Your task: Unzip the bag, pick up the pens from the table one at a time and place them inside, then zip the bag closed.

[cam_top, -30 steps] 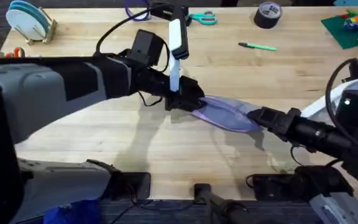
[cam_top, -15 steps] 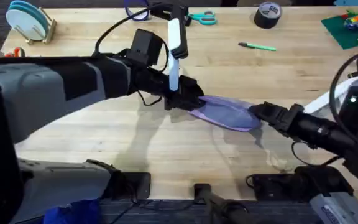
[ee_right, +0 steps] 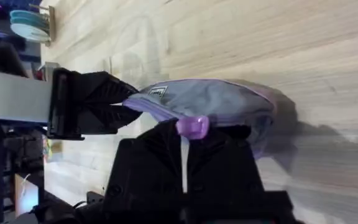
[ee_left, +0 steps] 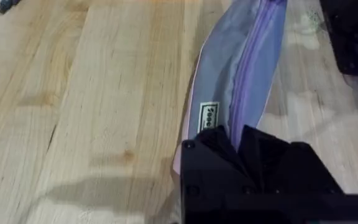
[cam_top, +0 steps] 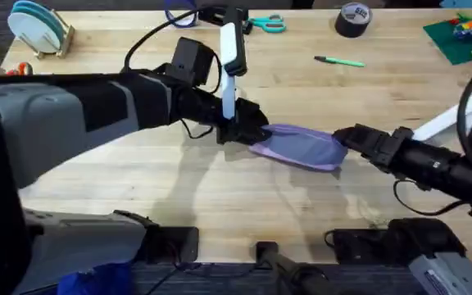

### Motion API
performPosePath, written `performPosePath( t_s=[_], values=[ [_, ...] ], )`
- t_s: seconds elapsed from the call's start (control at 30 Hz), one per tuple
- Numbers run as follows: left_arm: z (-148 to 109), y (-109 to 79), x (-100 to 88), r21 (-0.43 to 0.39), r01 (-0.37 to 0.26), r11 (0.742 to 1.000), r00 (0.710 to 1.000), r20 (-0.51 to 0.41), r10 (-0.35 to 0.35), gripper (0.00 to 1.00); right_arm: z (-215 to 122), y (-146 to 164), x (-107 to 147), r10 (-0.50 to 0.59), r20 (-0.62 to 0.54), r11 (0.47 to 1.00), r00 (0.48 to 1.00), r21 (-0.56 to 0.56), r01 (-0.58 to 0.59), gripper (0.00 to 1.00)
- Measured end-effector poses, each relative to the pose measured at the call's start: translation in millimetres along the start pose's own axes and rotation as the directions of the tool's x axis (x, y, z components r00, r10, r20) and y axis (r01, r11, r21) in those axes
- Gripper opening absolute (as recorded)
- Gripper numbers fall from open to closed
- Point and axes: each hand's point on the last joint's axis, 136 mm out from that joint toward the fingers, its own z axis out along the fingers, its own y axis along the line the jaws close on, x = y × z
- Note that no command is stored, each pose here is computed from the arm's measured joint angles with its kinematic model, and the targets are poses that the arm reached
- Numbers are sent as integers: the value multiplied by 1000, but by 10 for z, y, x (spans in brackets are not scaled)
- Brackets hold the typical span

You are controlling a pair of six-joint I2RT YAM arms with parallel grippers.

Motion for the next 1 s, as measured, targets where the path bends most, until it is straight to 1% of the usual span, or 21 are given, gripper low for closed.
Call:
performPosePath(
  t_s=[0.53,1.0],
  values=[
    [0,-12,-13,7,0,1000,1000,7,0,43,-62,95,-76,-19,21,1000,1000,-14,19,31],
    [0,-13,-14,8,0,1000,1000,8,0,43,-73,112,-89,-41,25,999,999,-16,41,31]
  ],
)
